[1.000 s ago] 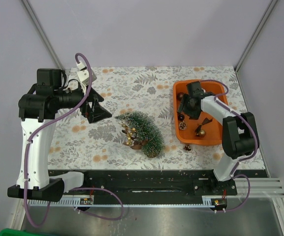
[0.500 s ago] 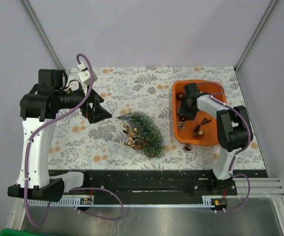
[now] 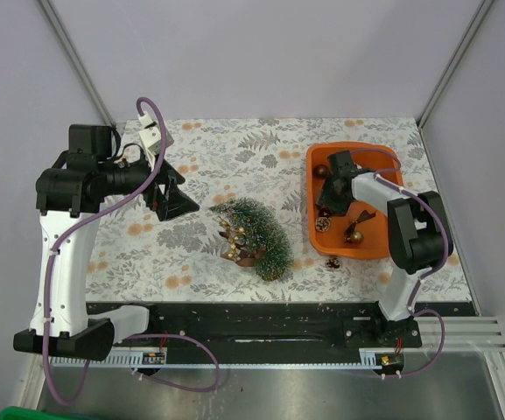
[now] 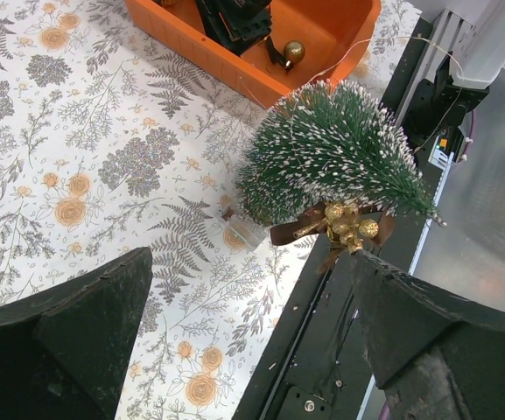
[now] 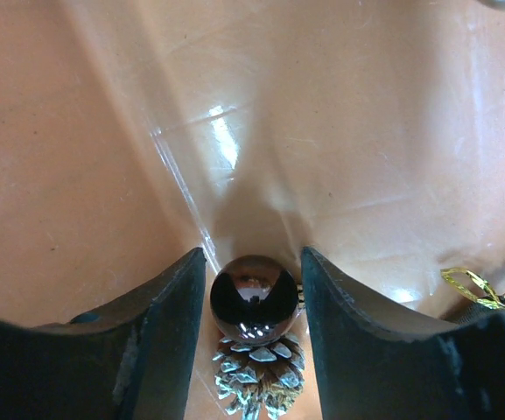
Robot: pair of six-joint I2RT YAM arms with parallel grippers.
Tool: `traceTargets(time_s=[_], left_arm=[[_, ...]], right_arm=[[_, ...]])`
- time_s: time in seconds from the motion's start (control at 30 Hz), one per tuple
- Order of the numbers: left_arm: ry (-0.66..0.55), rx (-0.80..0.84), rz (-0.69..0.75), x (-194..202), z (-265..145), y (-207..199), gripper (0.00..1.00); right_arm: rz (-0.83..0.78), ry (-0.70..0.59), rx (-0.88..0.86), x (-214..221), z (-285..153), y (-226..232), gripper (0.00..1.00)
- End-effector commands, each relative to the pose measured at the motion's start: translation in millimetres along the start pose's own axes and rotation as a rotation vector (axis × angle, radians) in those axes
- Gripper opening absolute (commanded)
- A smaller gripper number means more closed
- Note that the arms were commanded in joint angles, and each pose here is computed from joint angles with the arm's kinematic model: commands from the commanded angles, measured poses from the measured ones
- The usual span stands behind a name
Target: Decorate the small christmas tree
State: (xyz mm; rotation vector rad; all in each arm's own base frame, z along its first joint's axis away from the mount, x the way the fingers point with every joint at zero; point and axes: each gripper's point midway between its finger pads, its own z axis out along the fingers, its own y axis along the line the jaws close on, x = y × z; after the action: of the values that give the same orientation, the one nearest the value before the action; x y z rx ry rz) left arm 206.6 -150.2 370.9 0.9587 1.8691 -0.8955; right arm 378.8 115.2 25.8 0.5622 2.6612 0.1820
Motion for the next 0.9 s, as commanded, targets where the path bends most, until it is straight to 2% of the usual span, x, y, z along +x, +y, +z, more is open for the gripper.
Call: traceTargets(time_s=[0.0,0.23,0.6,0.73,0.87], left_arm=[[-0.030,-0.023,0.057,-6,-5,-1,0.99],[-0.032,-0.018,0.057,-7,-5,-1,0.99],[-0.031,-0.017,0.055,-6,-4,-1,0.99],[-0.021,-0.021,0.052,-2,-3,0,0.99],[0.003,-0.045,0.039,12,2,10,0.99]], right_arm=[[0.007,-0.016,0.012,5,-10,-7,0.58],[0.017,-0.019,0.011,12,-12,-13,0.56],[0.009,-0.086,0.011,-10,-30,-8,0.34],[0.009,-0.163,-0.047,-33,-69,7,0.29],[0.019,-0.296,-0.188,-65,-139,32,0.26]])
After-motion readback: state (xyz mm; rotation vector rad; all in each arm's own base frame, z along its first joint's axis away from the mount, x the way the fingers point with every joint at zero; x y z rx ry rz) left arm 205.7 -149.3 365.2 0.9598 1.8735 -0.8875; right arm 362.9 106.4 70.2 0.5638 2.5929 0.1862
